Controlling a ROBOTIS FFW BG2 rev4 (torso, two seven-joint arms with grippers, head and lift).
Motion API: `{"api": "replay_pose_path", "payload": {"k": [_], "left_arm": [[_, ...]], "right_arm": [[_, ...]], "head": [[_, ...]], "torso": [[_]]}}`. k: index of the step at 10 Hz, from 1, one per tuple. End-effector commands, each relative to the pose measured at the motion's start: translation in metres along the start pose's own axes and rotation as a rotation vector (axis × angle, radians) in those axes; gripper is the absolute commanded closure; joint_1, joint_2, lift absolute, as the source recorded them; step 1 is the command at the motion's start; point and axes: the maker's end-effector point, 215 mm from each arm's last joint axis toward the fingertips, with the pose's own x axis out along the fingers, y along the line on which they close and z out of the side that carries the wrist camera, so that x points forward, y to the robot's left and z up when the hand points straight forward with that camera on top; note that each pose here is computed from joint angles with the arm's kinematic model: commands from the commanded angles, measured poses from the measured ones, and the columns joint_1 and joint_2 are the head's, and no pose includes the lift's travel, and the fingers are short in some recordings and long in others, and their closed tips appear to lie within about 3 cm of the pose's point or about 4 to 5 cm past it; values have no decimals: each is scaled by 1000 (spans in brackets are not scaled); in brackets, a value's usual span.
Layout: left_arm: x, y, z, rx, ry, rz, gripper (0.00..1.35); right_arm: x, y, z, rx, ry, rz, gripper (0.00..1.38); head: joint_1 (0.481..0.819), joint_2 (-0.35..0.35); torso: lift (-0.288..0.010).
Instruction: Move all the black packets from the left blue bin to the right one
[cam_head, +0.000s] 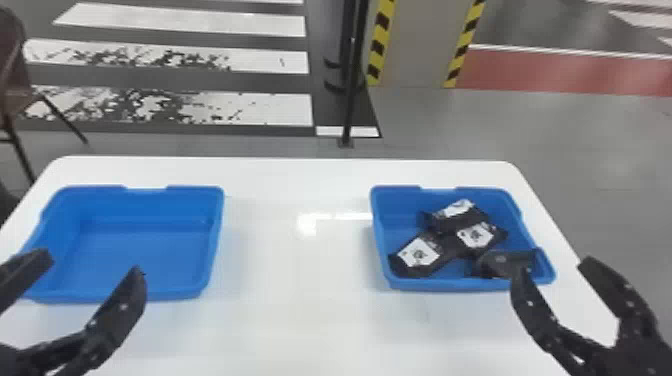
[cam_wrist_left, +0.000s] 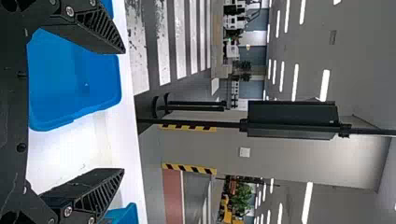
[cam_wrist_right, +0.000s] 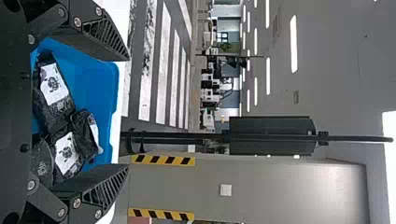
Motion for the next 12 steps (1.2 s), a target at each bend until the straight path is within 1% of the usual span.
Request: {"api": "replay_pose_path", "payload": {"k": [1,3,4,6,9,10,12], "left_arm": [[-1,1,-1,-1,2,1,140],[-1,2,3,0,-10,6,140],[-3,5,0,2,-2,12,140],[-2,3,-1,0,2,6,140],[-1,1,0,-6,-2,0,140],[-1,0,0,-7,-2,-2,140],[-2,0,-4,-9,10,-2,140]], "right_arm": [[2,-1,0,4,-3,-3,226],[1,0,0,13,-4,-1,226],[2,2,3,17,-12,2,228],[3,4,0,25,-9,5,228],[5,7,11,36,-34,10,228],[5,9,11,50,-36,12,229],[4,10,12,51,-36,13,229]], "head": [[695,-115],[695,-114],[695,-113],[695,-102],[695,-99],[695,-99],[695,-97]], "torso": [[-140],[-140],[-140],[-140],[-140],[-140],[-140]]}}
